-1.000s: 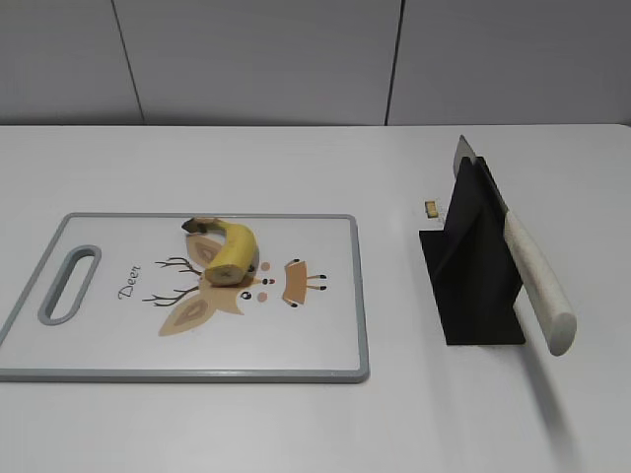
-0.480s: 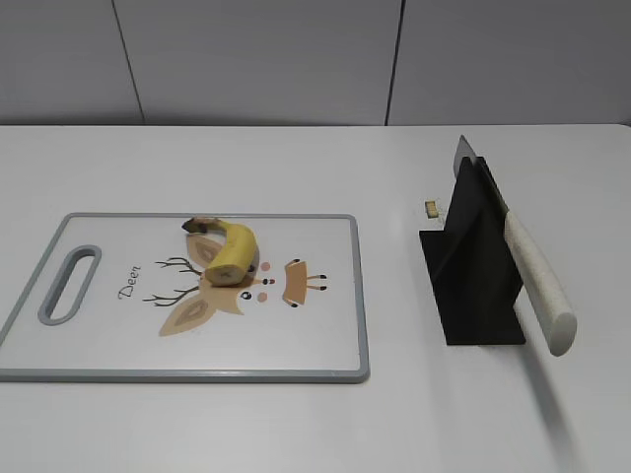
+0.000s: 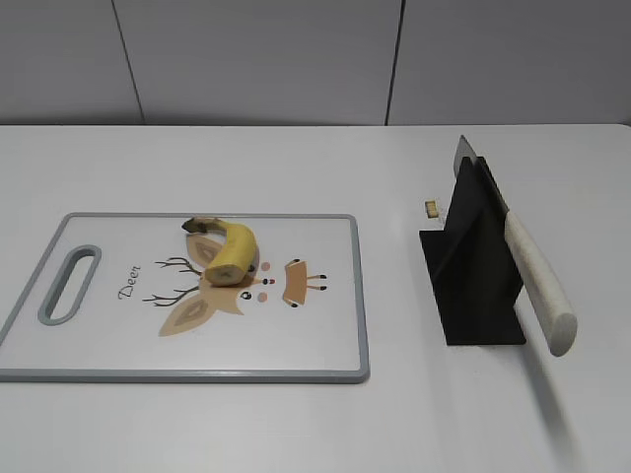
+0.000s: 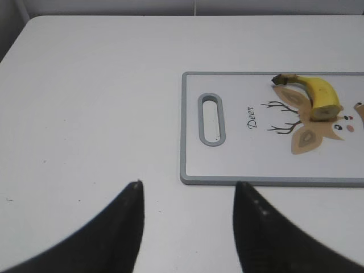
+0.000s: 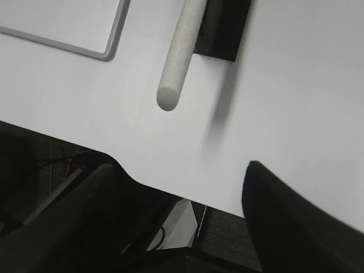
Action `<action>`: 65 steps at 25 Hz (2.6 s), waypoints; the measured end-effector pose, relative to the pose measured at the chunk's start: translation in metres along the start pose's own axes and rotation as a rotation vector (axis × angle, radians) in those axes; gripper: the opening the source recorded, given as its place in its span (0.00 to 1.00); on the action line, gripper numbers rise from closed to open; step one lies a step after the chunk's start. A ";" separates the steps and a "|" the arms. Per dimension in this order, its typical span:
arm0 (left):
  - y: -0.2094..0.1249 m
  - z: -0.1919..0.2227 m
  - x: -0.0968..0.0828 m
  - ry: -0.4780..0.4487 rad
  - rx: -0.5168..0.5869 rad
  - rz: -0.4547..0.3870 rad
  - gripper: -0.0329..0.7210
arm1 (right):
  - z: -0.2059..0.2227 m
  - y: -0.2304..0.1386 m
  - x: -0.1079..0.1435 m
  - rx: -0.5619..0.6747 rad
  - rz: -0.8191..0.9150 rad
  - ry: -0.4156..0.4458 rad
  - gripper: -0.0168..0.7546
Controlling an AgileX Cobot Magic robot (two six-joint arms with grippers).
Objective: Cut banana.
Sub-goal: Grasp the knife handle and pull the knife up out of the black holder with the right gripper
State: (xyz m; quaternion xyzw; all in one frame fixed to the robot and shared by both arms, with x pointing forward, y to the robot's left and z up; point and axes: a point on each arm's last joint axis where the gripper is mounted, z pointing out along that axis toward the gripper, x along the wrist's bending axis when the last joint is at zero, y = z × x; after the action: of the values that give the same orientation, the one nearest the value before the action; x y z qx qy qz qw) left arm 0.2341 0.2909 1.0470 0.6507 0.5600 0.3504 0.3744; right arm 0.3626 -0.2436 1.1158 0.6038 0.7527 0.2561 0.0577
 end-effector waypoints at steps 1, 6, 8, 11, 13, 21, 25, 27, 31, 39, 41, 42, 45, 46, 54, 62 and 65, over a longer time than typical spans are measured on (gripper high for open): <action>0.000 0.000 0.000 0.000 0.000 0.000 0.68 | 0.003 0.004 0.002 0.017 -0.006 0.001 0.71; 0.000 0.000 0.000 0.000 0.000 0.000 0.68 | 0.025 0.023 0.005 0.109 0.024 -0.004 0.71; 0.000 0.000 0.000 0.000 0.000 0.000 0.68 | 0.036 0.030 0.004 0.151 0.034 -0.014 0.70; 0.000 0.000 0.000 0.000 0.000 0.000 0.68 | 0.054 0.036 0.002 0.218 0.048 -0.026 0.70; 0.000 0.000 0.000 0.000 0.000 0.000 0.68 | 0.065 0.040 0.000 0.257 0.056 -0.033 0.70; 0.000 0.000 0.000 0.000 0.000 0.000 0.68 | 0.105 0.060 -0.003 0.321 0.095 -0.046 0.70; 0.000 0.000 0.000 0.000 0.000 0.000 0.68 | 0.120 0.076 -0.003 0.342 0.100 -0.049 0.69; 0.000 0.000 0.000 0.000 0.000 0.000 0.68 | 0.128 0.081 -0.004 0.358 0.110 -0.054 0.68; 0.000 0.000 0.000 0.000 0.000 0.000 0.68 | 0.150 0.082 -0.007 0.423 0.135 -0.060 0.65; 0.000 0.000 0.000 0.000 0.000 0.000 0.68 | 0.181 0.078 -0.012 0.520 0.182 -0.072 0.61; 0.000 0.000 0.000 0.000 0.000 0.000 0.68 | 0.183 0.078 -0.012 0.526 0.197 -0.077 0.57; 0.000 0.000 0.000 0.000 0.000 0.000 0.68 | 0.183 0.078 -0.012 0.526 0.209 -0.079 0.55; 0.000 0.000 0.000 0.000 0.000 0.000 0.68 | 0.183 0.078 -0.010 0.527 0.247 -0.068 0.46; 0.000 0.000 0.000 0.000 0.000 0.000 0.68 | 0.183 0.078 -0.009 0.527 0.256 -0.064 0.43; 0.000 0.000 0.000 0.000 0.000 0.000 0.68 | 0.185 0.078 -0.008 0.531 0.296 -0.067 0.35; 0.000 0.000 0.000 0.000 0.000 0.000 0.68 | 0.184 0.078 -0.009 0.534 0.306 -0.078 0.25; 0.000 0.000 0.000 0.001 0.000 0.000 0.68 | 0.184 0.078 -0.009 0.535 0.306 -0.078 0.25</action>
State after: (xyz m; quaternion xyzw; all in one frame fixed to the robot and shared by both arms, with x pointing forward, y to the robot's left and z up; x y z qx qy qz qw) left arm 0.2341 0.2910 1.0470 0.6507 0.5600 0.3507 0.3742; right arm 0.5062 -0.1830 0.9901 0.7132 0.6910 0.0313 -0.1134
